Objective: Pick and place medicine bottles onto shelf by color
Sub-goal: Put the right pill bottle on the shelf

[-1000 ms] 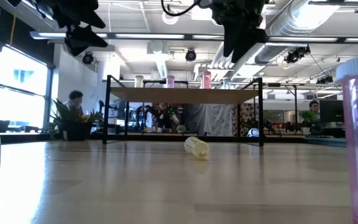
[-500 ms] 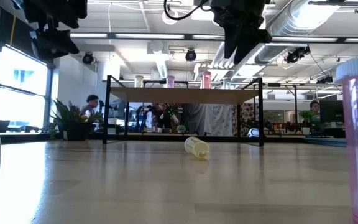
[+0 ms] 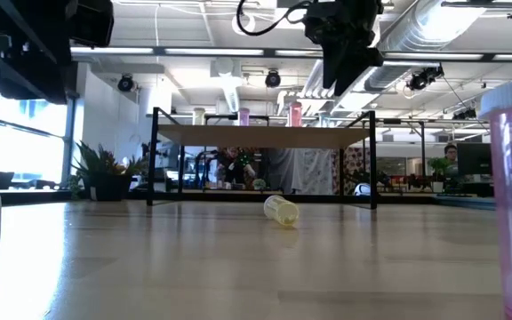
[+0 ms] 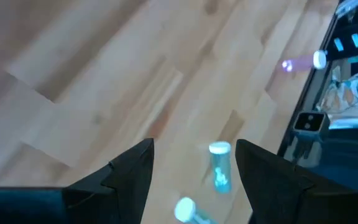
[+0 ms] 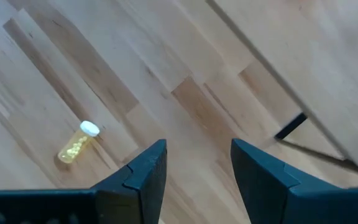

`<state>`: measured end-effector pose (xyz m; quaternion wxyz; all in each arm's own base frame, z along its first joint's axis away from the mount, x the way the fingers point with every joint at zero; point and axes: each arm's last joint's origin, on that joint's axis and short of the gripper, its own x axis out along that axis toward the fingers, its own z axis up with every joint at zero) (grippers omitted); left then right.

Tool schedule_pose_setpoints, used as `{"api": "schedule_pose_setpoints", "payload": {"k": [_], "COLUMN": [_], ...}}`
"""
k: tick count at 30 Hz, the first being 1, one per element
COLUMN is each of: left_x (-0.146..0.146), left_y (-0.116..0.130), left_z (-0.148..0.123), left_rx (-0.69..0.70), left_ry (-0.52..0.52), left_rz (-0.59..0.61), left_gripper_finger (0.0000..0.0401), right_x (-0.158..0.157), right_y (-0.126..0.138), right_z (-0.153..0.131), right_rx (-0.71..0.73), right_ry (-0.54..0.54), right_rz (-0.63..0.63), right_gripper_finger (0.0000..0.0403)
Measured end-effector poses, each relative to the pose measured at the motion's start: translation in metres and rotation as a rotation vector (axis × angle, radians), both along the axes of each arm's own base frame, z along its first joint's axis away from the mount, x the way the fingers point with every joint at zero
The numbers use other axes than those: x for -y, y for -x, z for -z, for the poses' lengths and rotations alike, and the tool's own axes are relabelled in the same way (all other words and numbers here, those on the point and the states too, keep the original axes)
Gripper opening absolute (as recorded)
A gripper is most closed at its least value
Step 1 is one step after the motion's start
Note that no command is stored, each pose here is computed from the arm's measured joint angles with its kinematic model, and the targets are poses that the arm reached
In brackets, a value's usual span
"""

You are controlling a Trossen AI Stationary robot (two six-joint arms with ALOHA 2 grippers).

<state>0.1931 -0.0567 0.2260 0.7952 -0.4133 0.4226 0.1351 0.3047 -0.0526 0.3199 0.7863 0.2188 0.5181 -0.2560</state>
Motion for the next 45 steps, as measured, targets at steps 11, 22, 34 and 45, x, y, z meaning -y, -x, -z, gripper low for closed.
{"api": "schedule_pose_setpoints", "payload": {"k": [11,22,34,45], "left_x": [0.041,0.076,0.099,0.109], "left_y": [-0.028,-0.037,-0.044,-0.061], "left_z": [0.025,0.045,0.064,0.068], "left_rx": [0.025,0.038,-0.008,-0.025], "left_ry": [0.086,0.163,0.156,0.074], "left_rz": [0.030,0.077,0.113,0.189], "left_gripper_finger": [0.0216,0.0216,0.0216,0.0216], "right_x": [0.016,0.025,0.026,0.026], "right_y": [0.003,0.005,0.005,0.004], "right_z": [0.000,0.000,0.000,0.000], "right_rx": [-0.019,-0.029,-0.022,-0.016], "right_ry": [0.033,0.050,0.053,0.055], "right_rz": [-0.043,-0.061,-0.063,-0.063], "right_gripper_finger": [0.0170,0.0170,0.0170,0.0170]}}
